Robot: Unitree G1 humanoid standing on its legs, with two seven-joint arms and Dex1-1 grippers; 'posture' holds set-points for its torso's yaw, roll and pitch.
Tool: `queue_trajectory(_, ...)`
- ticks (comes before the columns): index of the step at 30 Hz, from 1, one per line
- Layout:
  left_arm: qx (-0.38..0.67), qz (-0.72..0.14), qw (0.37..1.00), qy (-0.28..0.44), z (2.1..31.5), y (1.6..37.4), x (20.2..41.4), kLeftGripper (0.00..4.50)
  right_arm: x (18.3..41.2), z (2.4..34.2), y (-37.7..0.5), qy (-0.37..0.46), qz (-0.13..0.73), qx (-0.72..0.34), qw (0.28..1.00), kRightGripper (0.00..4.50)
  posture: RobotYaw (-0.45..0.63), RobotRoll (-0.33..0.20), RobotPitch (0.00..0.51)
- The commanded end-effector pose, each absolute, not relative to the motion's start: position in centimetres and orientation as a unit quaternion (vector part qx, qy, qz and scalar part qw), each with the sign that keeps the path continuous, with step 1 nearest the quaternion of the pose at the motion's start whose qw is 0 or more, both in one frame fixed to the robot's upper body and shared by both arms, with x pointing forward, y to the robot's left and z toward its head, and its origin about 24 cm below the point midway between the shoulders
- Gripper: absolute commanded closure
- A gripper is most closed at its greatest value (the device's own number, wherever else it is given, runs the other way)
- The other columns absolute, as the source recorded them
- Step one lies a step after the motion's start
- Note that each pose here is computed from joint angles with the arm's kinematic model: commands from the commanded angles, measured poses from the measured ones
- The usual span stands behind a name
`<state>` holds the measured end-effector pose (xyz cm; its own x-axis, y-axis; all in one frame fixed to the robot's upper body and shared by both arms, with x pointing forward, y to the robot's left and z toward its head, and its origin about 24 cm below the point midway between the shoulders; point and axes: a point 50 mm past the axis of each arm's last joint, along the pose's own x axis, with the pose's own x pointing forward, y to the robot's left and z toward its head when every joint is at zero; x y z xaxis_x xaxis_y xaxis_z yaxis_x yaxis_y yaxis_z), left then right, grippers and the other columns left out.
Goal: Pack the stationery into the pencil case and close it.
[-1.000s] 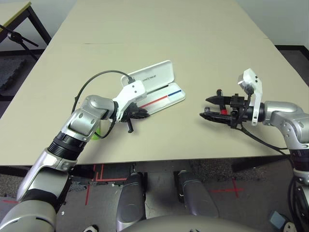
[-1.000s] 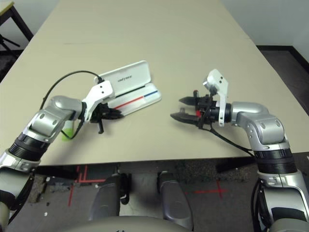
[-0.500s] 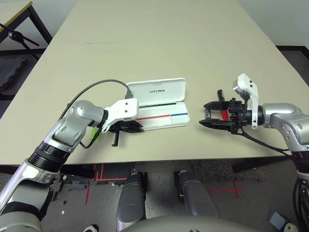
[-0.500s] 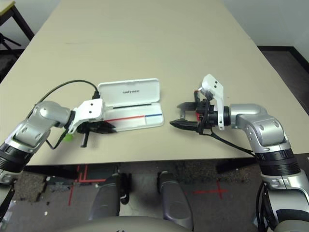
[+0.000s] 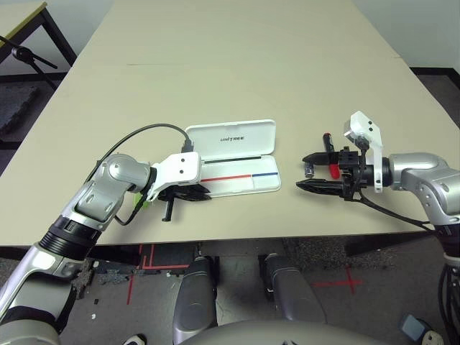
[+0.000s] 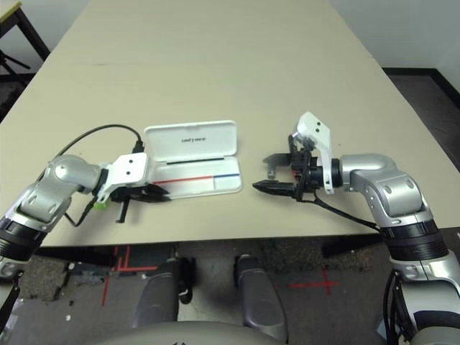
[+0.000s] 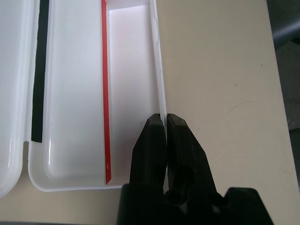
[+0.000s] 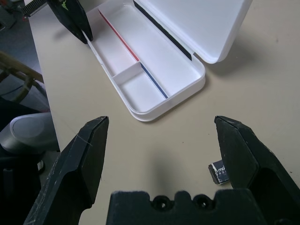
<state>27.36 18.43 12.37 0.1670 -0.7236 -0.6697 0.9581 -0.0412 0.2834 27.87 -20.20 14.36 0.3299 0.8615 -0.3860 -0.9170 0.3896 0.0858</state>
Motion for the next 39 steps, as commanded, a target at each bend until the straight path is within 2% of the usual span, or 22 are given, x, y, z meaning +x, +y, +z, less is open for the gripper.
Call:
queue_trajectory(1, 0.366, -0.623, 0.669, 0.174, 11.8, 18.9, 27.1, 4.46, 27.8, 14.5, -20.0, 0.188, 0.552, -0.089, 0.808, 0.0, -0.11, 0.0, 0.168)
queue_trajectory(5, 0.373, -0.617, 0.67, 0.178, 11.7, 19.0, 27.0, 4.46, 28.0, 14.4, -19.9, 0.188, 0.552, -0.091, 0.807, 0.0, -0.11, 0.0, 0.169)
queue_trajectory(10, 0.372, -0.616, 0.672, 0.174, 11.7, 18.8, 26.8, 3.01, 28.1, 14.1, -19.9, 0.188, 0.551, -0.093, 0.808, 0.0, -0.1, 0.0, 0.17)
queue_trajectory(14, 0.372, -0.617, 0.673, 0.164, 12.4, 18.8, 26.5, 1.44, 28.3, 14.0, -20.0, 0.189, 0.55, -0.094, 0.808, 0.0, -0.1, 0.0, 0.17)
queue_trajectory(17, 0.369, -0.62, 0.676, 0.152, 13.8, 18.7, 25.9, 0.27, 28.3, 14.1, -20.2, 0.188, 0.549, -0.095, 0.809, 0.0, -0.1, 0.0, 0.169)
queue_trajectory(18, 0.362, -0.621, 0.681, 0.143, 14.7, 18.7, 25.7, 0.01, 28.3, 14.2, -20.2, 0.187, 0.549, -0.095, 0.809, 0.0, -0.1, 0.0, 0.169)
queue_trajectory(24, 0.337, -0.607, 0.711, 0.109, 18.4, 18.8, 25.3, 0.01, 28.6, 15.8, -20.5, 0.149, 0.544, -0.074, 0.822, 0.0, -0.1, 0.0, 0.167)
queue_trajectory(31, 0.313, -0.612, 0.72, 0.099, 19.4, 18.6, 24.9, 0.01, 29.1, 16.5, -20.8, 0.124, 0.518, -0.063, 0.844, 0.0, -0.1, 0.0, 0.17)
queue_trajectory(34, 0.305, -0.61, 0.726, 0.09, 19.7, 18.5, 24.9, 0.01, 30.4, 17.1, -21.1, 0.105, 0.447, -0.045, 0.887, 0.0, -0.11, 0.0, 0.173)
queue_trajectory(39, 0.302, -0.606, 0.731, 0.083, 20.1, 18.4, 25.2, 0.01, 32.8, 17.1, -22.8, 0.116, 0.264, -0.012, 0.958, 0.0, -0.11, 0.0, 0.175)
